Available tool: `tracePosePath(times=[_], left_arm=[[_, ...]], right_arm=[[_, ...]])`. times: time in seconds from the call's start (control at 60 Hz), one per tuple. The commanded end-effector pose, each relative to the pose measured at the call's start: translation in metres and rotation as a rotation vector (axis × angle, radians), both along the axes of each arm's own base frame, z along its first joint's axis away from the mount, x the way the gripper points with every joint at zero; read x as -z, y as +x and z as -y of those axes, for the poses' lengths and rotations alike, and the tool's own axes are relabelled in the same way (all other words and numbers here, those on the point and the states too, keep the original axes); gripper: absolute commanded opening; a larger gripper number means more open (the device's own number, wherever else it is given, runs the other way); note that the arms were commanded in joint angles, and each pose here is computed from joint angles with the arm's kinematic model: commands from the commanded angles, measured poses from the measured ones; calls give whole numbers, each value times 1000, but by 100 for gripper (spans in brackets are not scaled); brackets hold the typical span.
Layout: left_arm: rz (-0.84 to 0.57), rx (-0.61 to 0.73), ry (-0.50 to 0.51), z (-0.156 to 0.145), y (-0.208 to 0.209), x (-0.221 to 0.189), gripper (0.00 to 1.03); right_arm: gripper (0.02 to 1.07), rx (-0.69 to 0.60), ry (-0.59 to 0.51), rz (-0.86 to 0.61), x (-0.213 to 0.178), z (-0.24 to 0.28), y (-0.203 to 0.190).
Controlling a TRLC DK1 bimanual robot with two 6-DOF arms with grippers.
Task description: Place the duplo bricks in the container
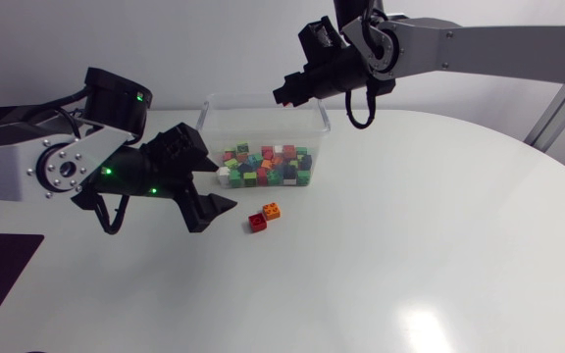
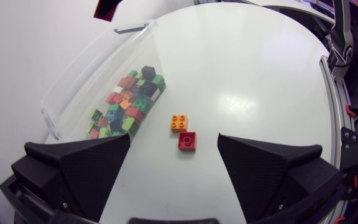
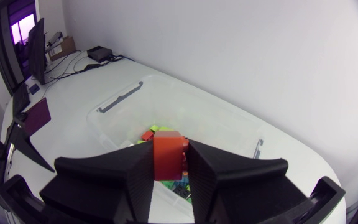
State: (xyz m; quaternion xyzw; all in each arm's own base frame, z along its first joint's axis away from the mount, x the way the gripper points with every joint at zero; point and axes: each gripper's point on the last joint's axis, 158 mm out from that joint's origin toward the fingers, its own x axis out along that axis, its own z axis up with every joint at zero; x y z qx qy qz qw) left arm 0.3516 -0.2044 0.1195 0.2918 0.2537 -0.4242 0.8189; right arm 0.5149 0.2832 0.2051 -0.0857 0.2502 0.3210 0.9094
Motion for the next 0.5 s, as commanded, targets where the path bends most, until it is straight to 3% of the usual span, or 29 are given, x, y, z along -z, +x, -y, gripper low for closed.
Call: tracePosePath(times=[0.0,0.117,0.167,0.233,0.3,0.367,0.483], left_arm=[[-51,47,50,0,-12,32,98],[-84,63,82,-3,-12,54,98],[-96,65,87,-2,-11,60,98],[-121,67,98,0,-8,73,98],[-129,64,111,2,-4,81,98],[-121,54,128,6,3,86,98],[-113,62,135,19,11,94,98]], right_arm=[[27,30,21,9,2,-1,16],[30,62,18,52,6,-1,33],[42,74,15,62,9,-1,41],[74,90,1,55,19,-3,53],[91,104,-7,57,19,-2,58],[97,110,-2,69,10,2,58],[97,115,0,88,-13,17,47]])
